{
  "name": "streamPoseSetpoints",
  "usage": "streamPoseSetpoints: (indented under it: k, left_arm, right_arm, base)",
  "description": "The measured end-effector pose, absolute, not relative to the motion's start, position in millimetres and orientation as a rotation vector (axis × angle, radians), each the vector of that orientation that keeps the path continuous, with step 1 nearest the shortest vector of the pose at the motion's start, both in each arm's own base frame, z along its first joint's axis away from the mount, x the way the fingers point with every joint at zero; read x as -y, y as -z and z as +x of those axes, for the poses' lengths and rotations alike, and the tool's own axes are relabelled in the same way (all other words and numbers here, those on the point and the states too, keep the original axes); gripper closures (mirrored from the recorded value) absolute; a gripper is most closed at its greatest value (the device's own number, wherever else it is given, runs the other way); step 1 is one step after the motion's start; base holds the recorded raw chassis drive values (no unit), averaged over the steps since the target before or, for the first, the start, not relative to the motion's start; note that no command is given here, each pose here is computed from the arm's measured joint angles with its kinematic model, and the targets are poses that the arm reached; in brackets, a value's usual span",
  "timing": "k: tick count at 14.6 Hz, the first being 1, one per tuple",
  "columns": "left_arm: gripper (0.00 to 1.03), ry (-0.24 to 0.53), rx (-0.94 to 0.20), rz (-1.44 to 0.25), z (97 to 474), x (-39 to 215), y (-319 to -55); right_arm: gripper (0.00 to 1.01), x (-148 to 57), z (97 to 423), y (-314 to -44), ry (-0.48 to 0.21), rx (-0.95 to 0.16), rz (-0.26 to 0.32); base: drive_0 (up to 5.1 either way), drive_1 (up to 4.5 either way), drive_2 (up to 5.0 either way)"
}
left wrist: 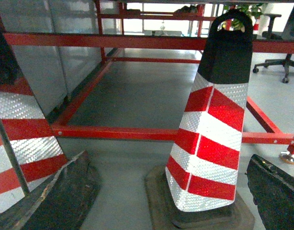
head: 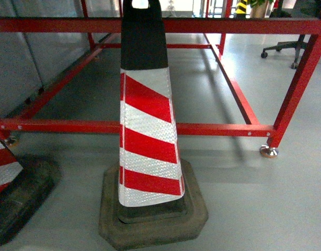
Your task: Pick blue part to blue bin on bottom shelf
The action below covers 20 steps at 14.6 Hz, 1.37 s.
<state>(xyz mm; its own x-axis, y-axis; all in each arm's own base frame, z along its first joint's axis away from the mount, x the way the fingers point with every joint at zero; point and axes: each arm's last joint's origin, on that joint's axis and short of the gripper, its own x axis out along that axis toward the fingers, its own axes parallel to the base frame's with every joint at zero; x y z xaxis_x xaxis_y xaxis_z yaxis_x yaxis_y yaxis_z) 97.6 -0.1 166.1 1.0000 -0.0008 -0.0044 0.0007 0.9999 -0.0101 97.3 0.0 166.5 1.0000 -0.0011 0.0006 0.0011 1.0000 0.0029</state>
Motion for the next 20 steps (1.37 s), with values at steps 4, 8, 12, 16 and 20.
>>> streamPoseSetpoints:
  k: [4,8,12,16,20]
  left_arm:
    - [0.05,0.001,-0.003,-0.009,97.6,0.1,-166.3]
    - [0.05,0.001,-0.002,-0.009,97.6,0.1,-166.3]
    - [0.05,0.001,-0.002,-0.009,97.6,0.1,-166.3]
    - [0.05,0.001,-0.002,-0.009,97.6,0.1,-166.3]
    - [0.05,0.000,-0.002,-0.009,97.6,0.1,-166.4]
  right_arm:
    - [0.03,0.0,97.3,-166.5,-0.002,0.001,0.001]
    - [0.03,0.0,97.3,-166.6,0.001,0.002,0.003]
    - [0.03,0.0,97.3,-166.6,0.000,0.001,0.002]
    - [0.03,0.0,97.3,-166.5,0.001,0.001,0.004]
    - [0.03,0.0,97.3,-166.6,-0.001,0.001,0.001]
  base:
    - [0.0,0.00,0.0]
    - [0.0,0.00,0.0]
    - [0.0,0.00,0.0]
    - [0.0,0.00,0.0]
    - [0.0,0.00,0.0]
